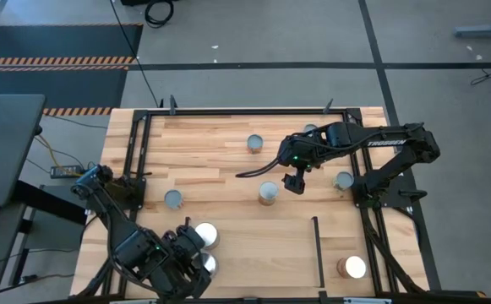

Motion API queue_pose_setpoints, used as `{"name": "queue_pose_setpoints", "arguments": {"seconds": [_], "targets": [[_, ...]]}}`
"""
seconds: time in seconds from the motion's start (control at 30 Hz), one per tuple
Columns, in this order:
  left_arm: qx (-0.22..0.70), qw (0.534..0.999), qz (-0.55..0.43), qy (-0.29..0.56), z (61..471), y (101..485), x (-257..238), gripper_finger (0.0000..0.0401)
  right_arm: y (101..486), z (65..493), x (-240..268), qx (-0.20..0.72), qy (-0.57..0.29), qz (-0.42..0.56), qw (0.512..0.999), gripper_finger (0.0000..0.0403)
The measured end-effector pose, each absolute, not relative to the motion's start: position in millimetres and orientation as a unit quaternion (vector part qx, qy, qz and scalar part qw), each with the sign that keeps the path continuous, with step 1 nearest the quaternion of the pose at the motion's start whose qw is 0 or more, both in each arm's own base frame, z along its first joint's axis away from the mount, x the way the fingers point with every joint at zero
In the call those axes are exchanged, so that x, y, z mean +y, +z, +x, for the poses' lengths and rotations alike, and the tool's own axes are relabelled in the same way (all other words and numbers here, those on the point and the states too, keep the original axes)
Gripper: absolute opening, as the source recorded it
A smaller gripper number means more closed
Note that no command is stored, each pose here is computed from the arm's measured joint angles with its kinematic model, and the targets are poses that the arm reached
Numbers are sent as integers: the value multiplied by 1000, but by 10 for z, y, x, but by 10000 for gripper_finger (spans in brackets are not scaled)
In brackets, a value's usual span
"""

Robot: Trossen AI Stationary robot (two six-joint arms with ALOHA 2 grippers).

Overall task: Pick and place cans onto a shelf
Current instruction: Put the top large canned corn on the shelf

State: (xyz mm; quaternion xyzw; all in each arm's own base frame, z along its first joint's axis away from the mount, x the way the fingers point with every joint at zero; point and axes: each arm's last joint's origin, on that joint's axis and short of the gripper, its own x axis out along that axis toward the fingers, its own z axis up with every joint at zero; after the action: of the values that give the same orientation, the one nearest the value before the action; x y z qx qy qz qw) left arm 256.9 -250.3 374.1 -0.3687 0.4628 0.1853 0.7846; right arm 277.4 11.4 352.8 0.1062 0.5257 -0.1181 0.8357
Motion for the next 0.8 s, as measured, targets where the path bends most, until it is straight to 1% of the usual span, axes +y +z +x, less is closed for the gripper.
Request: {"name": "queue_pose_setpoints", "arguments": {"seconds": [0.1, 0.17, 0.23, 0.33, 0.43, 0.53, 0.6, 0.67, 0.73, 0.8], "targets": [[462, 787, -361, 191, 2519, 3801, -2420, 377, 3529, 2774, 114, 526, -115, 101, 836, 373], [448, 794, -364, 191, 2430, 3931, -2308, 377, 3528, 2772, 113, 528, -114, 99, 836, 373], [425, 807, -363, 191, 2334, 4065, -2193, 377, 3524, 2769, 95, 531, -112, 104, 834, 373], [400, 831, -334, 193, 2194, 4188, -2071, 377, 3526, 2775, 20, 530, -110, 109, 834, 373], [407, 845, -292, 188, 2069, 4315, -1844, 373, 3552, 2826, -64, 508, -98, 72, 853, 373], [372, 864, -275, 197, 1997, 4490, -1522, 366, 3566, 2929, -185, 477, -84, 58, 873, 373], [338, 879, -263, 211, 1965, 4606, -1286, 365, 3493, 3040, -333, 471, -86, 79, 874, 373], [310, 888, -247, 233, 1928, 4692, -1070, 364, 3358, 3162, -482, 480, -103, 79, 867, 373], [293, 892, -232, 254, 1889, 4761, -864, 364, 3220, 3308, -618, 480, -126, 69, 865, 373], [283, 892, -219, 276, 1851, 4814, -664, 364, 3075, 3418, -702, 488, -135, 87, 858, 373]]}}
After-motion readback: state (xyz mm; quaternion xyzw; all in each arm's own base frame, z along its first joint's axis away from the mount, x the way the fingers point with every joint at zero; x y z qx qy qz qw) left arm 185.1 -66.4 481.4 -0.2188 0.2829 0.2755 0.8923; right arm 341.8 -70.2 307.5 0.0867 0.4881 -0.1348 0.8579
